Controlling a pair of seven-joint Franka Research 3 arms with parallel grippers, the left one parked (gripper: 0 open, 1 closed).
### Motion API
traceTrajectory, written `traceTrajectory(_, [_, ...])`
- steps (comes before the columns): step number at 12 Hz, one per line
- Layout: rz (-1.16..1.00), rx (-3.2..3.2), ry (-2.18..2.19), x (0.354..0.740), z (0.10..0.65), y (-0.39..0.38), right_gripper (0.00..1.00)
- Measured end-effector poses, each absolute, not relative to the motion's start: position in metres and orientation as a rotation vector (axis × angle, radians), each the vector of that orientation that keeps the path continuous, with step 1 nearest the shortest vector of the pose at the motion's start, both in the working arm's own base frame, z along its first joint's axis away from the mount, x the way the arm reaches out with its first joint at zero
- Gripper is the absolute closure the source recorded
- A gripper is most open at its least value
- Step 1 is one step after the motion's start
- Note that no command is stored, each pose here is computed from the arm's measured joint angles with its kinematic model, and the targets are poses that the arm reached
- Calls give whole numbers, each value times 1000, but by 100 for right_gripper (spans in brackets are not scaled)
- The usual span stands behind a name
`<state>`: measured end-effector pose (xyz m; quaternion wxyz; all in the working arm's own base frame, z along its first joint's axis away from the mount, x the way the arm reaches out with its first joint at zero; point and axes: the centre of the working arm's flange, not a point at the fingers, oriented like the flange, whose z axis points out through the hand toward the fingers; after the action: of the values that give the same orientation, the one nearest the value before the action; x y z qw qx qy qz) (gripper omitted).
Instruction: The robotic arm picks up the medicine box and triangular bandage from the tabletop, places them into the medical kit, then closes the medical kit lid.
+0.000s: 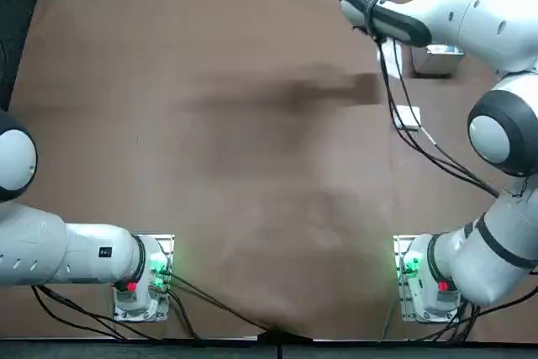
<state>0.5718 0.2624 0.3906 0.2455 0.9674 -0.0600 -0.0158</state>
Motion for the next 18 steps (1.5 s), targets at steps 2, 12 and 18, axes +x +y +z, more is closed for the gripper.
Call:
traceTrajectory(2, [4,2575,-104,598,421,226,98])
traceTrajectory(12, [-25,2193,86,648,398,132,98])
traceTrajectory(18, [-52,1987,132,667,338,99,98])
